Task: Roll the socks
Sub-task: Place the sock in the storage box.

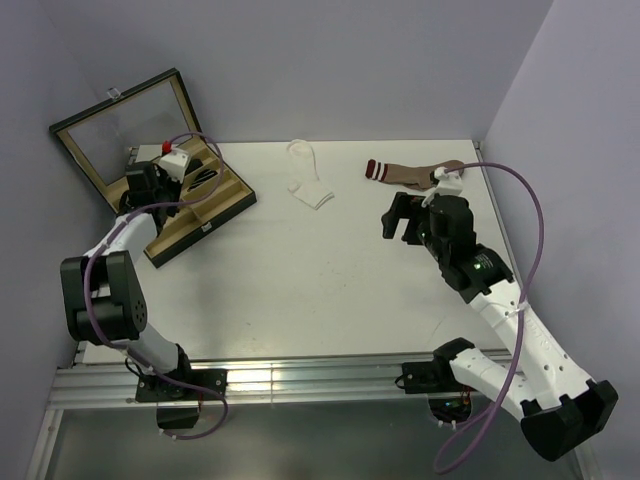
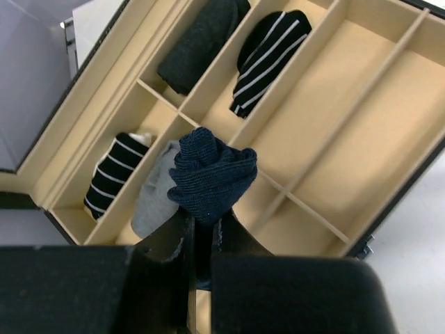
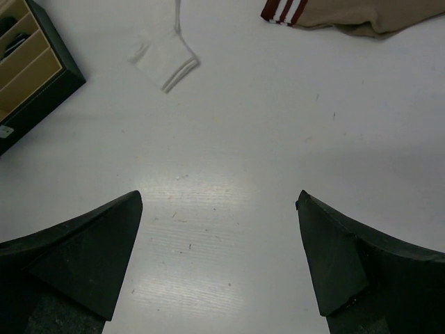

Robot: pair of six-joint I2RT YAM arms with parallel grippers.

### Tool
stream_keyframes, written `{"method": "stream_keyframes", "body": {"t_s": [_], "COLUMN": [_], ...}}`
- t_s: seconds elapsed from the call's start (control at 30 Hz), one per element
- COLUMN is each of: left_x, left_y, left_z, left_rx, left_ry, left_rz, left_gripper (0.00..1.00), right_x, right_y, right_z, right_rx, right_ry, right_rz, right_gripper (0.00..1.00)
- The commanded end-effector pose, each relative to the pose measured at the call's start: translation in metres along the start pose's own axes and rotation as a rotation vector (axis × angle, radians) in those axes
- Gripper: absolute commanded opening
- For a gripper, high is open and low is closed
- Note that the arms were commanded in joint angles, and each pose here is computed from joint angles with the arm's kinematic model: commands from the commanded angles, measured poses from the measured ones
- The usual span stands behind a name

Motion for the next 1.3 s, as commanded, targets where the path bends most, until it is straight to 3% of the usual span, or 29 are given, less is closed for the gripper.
{"method": "stream_keyframes", "body": {"t_s": [0.0,0.37,0.8,1.27], "left_x": [0.012,-0.02,-0.029,-0.064], "left_y": [0.01,0.043,0.028,0.032], "left_z": [0.011,0.009,-0.015,-0.011], "left_rx": [0.048,0.113,-0.065,-0.228], "left_ry": [0.069,0.063,0.067,0.142], "left_rz": [-0.087,-0.015,-0.001,0.19], "left_gripper": [0.0,0.0,0.0,0.04], "right_x": [0.027,0.03,0.03,0.028], "right_y": [-0.004,0.006,0.011,0.013], "right_z": [0.015,0.019,0.02,0.02], "right_rx": [0.049,0.038,0.039,0.033], "right_ry": [-0.006,-0.028,-0.077,-0.078], "right_rz": [-0.086,-0.075,-0.042,-0.025], "right_gripper": [1.0,0.99,0.98,0.97]}}
Point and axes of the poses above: each gripper's point midway between its finger pads, its own y axis out along the fingers, its own z axis along the line the jaws close on, x = y × z, the point moved 6 cm from there along -y, back along the fingers, and after that the axes turned 15 degrees about y, right-handed, at the moved point
